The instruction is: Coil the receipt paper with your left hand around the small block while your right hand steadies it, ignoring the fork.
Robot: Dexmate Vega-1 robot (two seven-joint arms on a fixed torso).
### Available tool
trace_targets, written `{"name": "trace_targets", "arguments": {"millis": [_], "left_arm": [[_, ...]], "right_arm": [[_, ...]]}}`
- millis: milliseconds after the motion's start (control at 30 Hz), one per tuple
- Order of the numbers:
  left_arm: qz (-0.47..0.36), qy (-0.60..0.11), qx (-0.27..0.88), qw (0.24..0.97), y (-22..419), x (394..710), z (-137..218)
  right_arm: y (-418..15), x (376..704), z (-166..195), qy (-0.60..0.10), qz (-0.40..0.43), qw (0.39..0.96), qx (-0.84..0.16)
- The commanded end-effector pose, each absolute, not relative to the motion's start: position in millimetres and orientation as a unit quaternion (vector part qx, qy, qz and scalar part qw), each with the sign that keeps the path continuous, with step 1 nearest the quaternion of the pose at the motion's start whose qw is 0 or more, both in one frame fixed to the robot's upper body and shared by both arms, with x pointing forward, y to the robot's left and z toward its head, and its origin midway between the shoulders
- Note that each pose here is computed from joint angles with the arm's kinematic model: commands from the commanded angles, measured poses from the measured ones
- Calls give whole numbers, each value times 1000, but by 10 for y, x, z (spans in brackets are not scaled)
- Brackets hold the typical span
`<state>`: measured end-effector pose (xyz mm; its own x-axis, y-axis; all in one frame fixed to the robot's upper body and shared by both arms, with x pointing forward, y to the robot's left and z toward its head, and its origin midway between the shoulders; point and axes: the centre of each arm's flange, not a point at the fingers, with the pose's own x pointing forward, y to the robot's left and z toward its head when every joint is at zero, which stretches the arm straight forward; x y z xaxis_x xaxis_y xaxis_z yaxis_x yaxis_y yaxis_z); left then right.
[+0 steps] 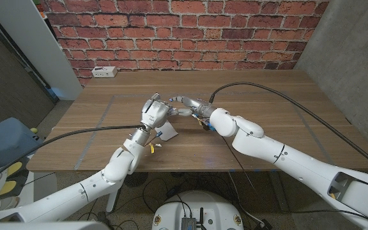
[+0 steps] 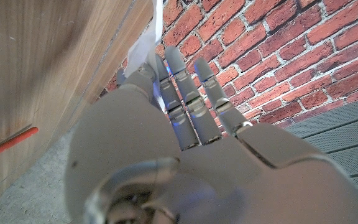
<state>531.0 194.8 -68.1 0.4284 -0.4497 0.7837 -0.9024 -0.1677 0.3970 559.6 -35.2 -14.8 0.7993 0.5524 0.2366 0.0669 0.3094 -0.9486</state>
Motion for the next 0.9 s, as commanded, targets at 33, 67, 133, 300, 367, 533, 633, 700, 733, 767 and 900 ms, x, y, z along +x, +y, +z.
{"name": "trace_targets", "arguments": {"millis": [33, 67, 133, 300, 367, 533, 633, 700, 733, 767, 900], "left_arm": [[245, -482, 716, 442, 1858, 5241, -730], [245, -483, 714, 443, 1859, 5233, -736], [244, -487, 710, 446, 1858, 5217, -753], [243, -497, 701, 450, 1870, 5165, -779], [248, -501, 696, 451, 1884, 5139, -788], [255, -500, 695, 449, 1913, 5091, -815], [253, -499, 694, 453, 1933, 5073, -829], [253, -501, 693, 453, 1938, 5061, -837], [253, -500, 694, 451, 1939, 5056, -840], [254, -500, 694, 451, 1942, 5052, -842], [254, -499, 695, 451, 1954, 5044, -850]], "right_arm": [[-303, 5523, -248, -258, 109, 728, -626], [-283, 5517, -259, -260, 108, 723, -630], [-231, 5504, -280, -264, 102, 712, -642], [-115, 5498, -329, -275, 84, 694, -660], [-80, 5509, -342, -273, 83, 685, -670], [-39, 5531, -391, -293, 78, 685, -663], [-6, 5496, -427, -340, 56, 682, -645], [18, 5464, -457, -379, 34, 679, -628], [28, 5452, -465, -393, 30, 677, -621], [37, 5439, -475, -408, 20, 676, -614], [48, 5409, -488, -437, 3, 669, -601]]}}
